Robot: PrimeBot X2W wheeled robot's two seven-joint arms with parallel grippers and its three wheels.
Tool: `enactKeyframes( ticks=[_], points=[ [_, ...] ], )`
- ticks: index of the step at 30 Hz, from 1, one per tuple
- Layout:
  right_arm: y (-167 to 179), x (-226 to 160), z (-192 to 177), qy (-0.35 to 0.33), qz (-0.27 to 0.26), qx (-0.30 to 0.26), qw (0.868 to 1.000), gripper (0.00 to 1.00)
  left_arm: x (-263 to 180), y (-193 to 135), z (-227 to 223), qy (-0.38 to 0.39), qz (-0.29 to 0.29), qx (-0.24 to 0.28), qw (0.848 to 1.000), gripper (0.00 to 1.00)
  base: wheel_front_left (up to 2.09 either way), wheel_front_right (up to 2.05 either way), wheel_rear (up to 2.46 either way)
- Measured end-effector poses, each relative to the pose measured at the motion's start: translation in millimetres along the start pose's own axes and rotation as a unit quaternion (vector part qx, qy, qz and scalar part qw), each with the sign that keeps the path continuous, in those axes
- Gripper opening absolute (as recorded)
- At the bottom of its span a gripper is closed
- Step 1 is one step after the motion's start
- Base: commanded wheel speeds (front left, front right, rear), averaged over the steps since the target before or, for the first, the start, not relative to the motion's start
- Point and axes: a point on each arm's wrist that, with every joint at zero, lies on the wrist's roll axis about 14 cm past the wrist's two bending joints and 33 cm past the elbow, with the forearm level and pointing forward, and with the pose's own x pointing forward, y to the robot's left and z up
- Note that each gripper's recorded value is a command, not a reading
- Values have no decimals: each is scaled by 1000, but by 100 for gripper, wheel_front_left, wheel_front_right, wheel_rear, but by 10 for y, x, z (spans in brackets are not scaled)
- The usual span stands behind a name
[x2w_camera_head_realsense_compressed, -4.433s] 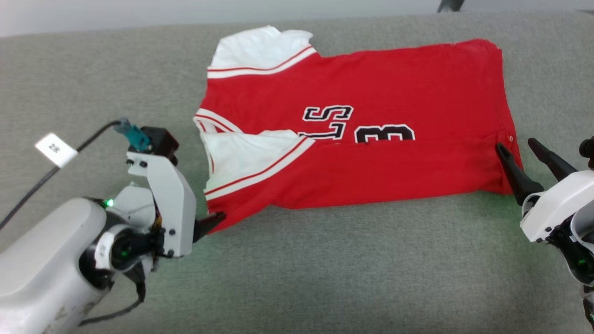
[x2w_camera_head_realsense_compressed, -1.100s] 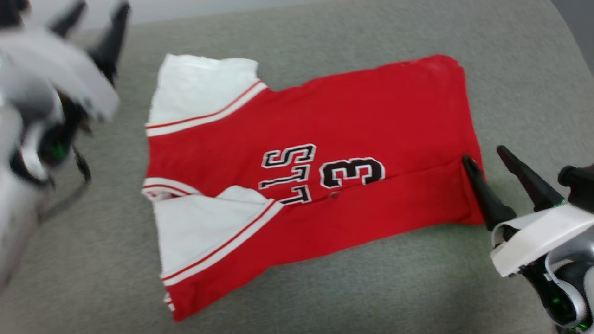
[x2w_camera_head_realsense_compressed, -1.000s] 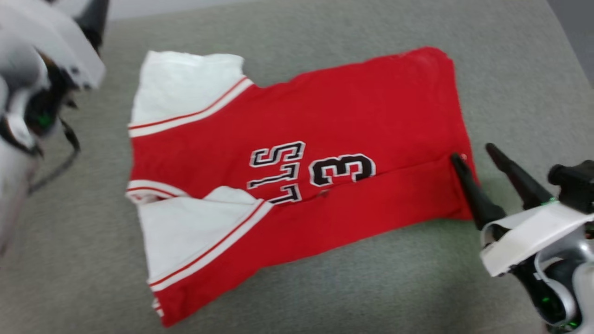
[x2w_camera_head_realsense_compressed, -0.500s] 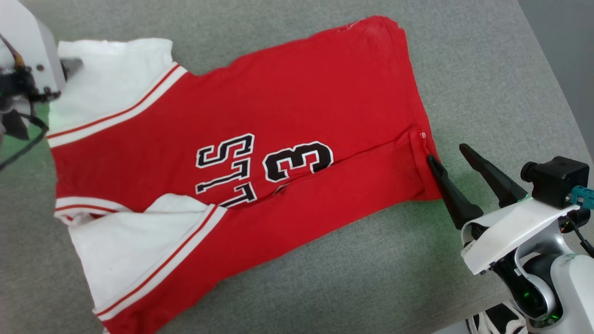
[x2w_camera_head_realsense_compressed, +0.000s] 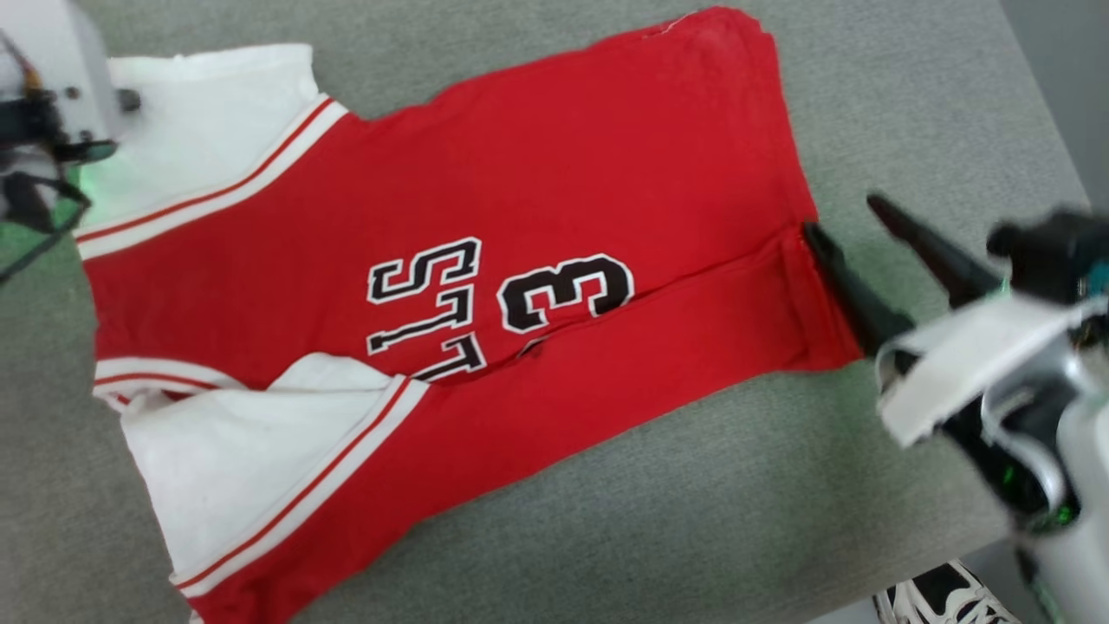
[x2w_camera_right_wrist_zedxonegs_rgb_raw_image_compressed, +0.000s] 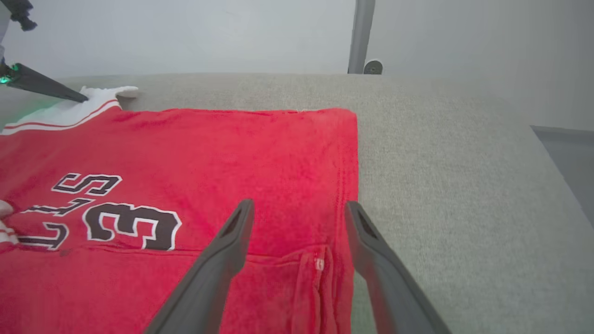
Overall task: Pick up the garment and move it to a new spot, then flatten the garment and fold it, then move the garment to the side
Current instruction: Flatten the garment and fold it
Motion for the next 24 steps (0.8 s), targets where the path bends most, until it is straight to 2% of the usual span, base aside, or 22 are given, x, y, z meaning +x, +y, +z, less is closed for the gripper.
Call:
enactKeyframes(
  ticks=[3, 6, 8, 11, 17, 24],
  points=[
    [16, 205, 123, 22, 20, -30, 999, 100, 9, -60, 36, -12, -11, 3, 1000, 0, 0, 0, 0],
    [1, 460, 187, 64, 35, -29, 997, 100, 9, -104, 61, -21, -19, 5, 1000, 0, 0, 0, 0],
    [-128, 616, 207, 105, 26, -55, 993, 100, 1, -146, 89, -27, -25, 13, 999, 0, 0, 0, 0],
    [-248, 875, 353, 130, 15, -68, 989, 100, 0, -211, 111, -34, -35, 19, 999, 0, 0, 0, 0],
    [-334, 1282, 211, 218, 0, -69, 974, 100, 2, -187, 105, -42, -39, 24, 998, 0, 0, 0, 0],
    [-328, 1615, -112, 279, -8, -59, 958, 100, 61, -156, 76, -43, -48, 36, 997, 0, 0, 0, 0]
  ],
)
